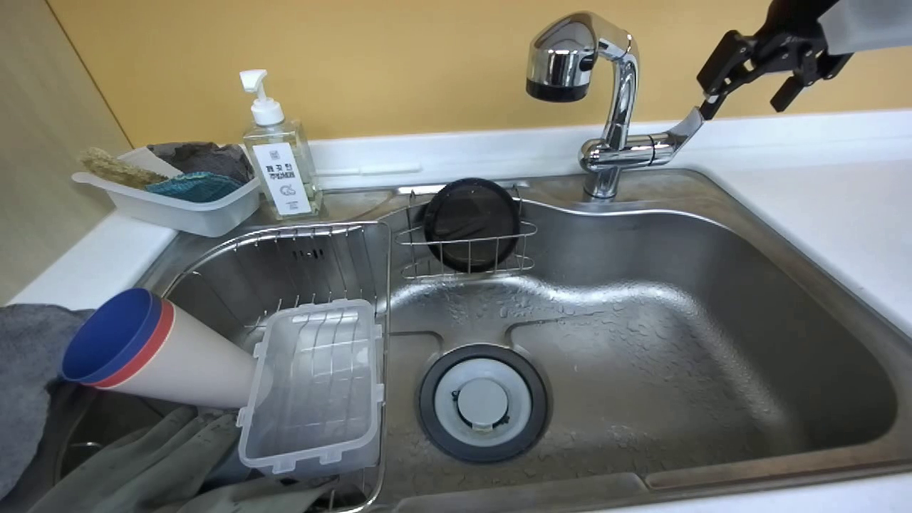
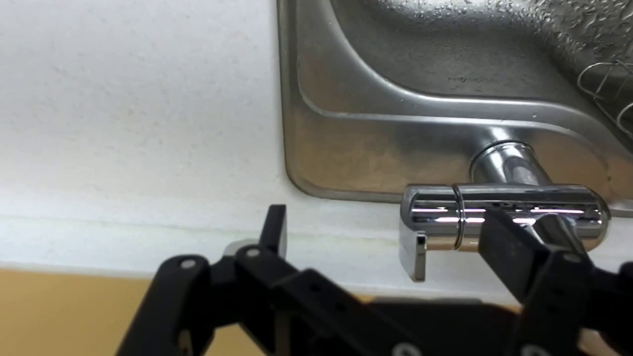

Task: Open the tap

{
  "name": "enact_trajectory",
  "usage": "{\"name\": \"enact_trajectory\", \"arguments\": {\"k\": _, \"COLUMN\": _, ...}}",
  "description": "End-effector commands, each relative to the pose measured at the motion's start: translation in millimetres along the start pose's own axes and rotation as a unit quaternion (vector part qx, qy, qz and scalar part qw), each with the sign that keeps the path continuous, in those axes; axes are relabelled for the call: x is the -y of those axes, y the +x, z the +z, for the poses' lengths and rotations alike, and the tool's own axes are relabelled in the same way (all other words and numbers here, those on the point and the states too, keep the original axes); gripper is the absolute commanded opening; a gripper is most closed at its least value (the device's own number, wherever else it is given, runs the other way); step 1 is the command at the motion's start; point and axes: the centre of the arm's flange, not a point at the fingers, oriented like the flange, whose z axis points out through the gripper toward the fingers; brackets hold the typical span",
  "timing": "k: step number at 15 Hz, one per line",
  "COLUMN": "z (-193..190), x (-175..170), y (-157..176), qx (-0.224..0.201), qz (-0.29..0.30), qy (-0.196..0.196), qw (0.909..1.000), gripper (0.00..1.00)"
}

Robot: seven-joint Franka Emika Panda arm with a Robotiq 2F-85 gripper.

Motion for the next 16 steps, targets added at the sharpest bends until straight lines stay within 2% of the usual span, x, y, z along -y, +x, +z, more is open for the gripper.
{"name": "enact_trajectory", "arguments": {"k": 1, "z": 13.9, "x": 4.2, "y": 9.4, "qx": -0.018, "qz": -0.009, "qy": -0.003, "qw": 0.9998, "gripper": 1.00}}
{"name": "enact_trajectory", "arguments": {"k": 7, "z": 28.2, "x": 1.2, "y": 13.9, "qx": -0.044, "qz": -0.013, "qy": -0.014, "qw": 0.9989, "gripper": 1.00}}
{"name": "enact_trajectory", "arguments": {"k": 16, "z": 43.1, "x": -11.4, "y": 21.3, "qx": -0.053, "qz": -0.011, "qy": -0.033, "qw": 0.9980, "gripper": 1.00}}
